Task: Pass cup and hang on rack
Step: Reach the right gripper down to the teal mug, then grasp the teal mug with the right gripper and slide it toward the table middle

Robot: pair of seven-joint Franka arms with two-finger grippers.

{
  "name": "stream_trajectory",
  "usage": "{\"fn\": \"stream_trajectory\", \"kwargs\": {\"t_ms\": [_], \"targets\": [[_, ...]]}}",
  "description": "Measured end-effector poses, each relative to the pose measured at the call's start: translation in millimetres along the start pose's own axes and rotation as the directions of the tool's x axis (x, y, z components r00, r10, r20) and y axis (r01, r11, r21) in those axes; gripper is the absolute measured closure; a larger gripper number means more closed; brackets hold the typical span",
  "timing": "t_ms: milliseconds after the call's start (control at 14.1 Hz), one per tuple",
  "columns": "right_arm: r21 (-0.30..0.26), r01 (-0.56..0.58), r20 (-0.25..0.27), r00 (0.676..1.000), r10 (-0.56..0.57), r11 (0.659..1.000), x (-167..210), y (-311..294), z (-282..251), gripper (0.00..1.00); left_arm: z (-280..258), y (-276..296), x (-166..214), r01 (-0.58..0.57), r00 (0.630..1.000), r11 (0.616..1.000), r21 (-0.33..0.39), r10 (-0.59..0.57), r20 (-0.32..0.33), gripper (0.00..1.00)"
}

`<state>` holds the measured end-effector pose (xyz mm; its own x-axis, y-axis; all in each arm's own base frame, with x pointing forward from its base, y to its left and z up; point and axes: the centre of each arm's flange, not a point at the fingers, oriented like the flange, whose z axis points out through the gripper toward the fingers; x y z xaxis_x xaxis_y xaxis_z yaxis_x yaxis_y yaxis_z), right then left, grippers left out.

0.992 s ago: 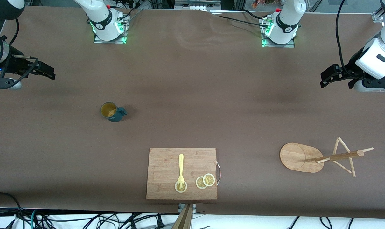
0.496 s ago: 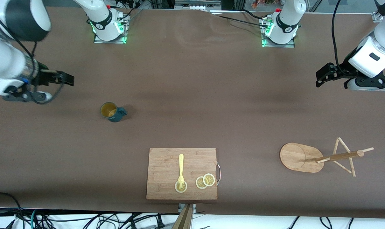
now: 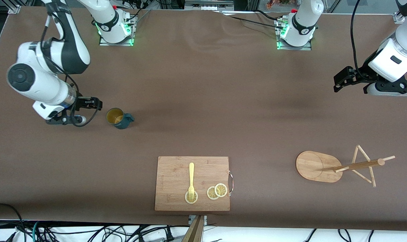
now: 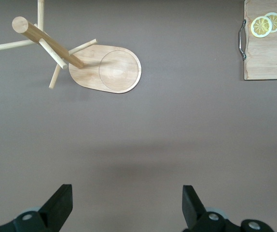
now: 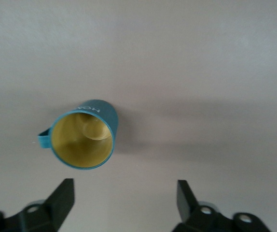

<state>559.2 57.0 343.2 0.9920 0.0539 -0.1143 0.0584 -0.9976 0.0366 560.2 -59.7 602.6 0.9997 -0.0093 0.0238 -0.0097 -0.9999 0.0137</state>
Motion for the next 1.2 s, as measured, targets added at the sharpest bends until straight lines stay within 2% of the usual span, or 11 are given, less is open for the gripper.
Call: {"fn": "stream_trajectory", "kwargs": {"t_ms": [142, 283, 354, 425, 638, 779, 992, 1204], "targets": [[0.006, 0.007, -0.064, 0.998, -0.007, 1.0, -5, -3, 23, 0.36, 0, 0, 0, 0.0, 1.0, 1.0, 0.0, 0.0, 0.0, 0.0], [0.01, 0.027, -0.124, 0.992, -0.025, 1.0, -6, -14, 47, 0.37, 0, 0, 0, 0.0, 1.0, 1.0, 0.0, 0.0, 0.0, 0.0], [0.01, 0.035, -0.129, 0.991, -0.033, 0.999, -7, -18, 61, 0.37, 0, 0, 0, 0.0, 1.0, 1.0, 0.0, 0.0, 0.0, 0.0], [0.01, 0.042, -0.129, 0.991, -0.04, 0.999, -7, -21, 72, 0.41, 0, 0, 0, 0.0, 1.0, 1.0, 0.0, 0.0, 0.0, 0.0], [0.01, 0.047, -0.116, 0.992, -0.045, 0.999, -4, -23, 91, 0.75, 0, 1, 0, -0.002, 1.0, 1.0, 0.0, 0.002, -0.001, 0.0], [0.01, 0.047, -0.118, 0.992, -0.045, 0.999, -3, -23, 91, 0.94, 0, 2, 0, -0.004, 1.0, 1.0, 0.0, 0.004, -0.001, 0.0], [0.009, 0.053, -0.121, 0.991, -0.051, 0.999, 2, -27, 82, 0.96, 0, 2, 0, -0.004, 1.0, 1.0, 0.0, 0.004, -0.001, 0.0], [0.005, 0.009, -0.062, 0.998, -0.009, 1.0, 12, -70, 51, 0.96, 0, 2, 0, -0.003, 1.0, 1.0, 0.0, 0.003, -0.001, 0.0]]}}
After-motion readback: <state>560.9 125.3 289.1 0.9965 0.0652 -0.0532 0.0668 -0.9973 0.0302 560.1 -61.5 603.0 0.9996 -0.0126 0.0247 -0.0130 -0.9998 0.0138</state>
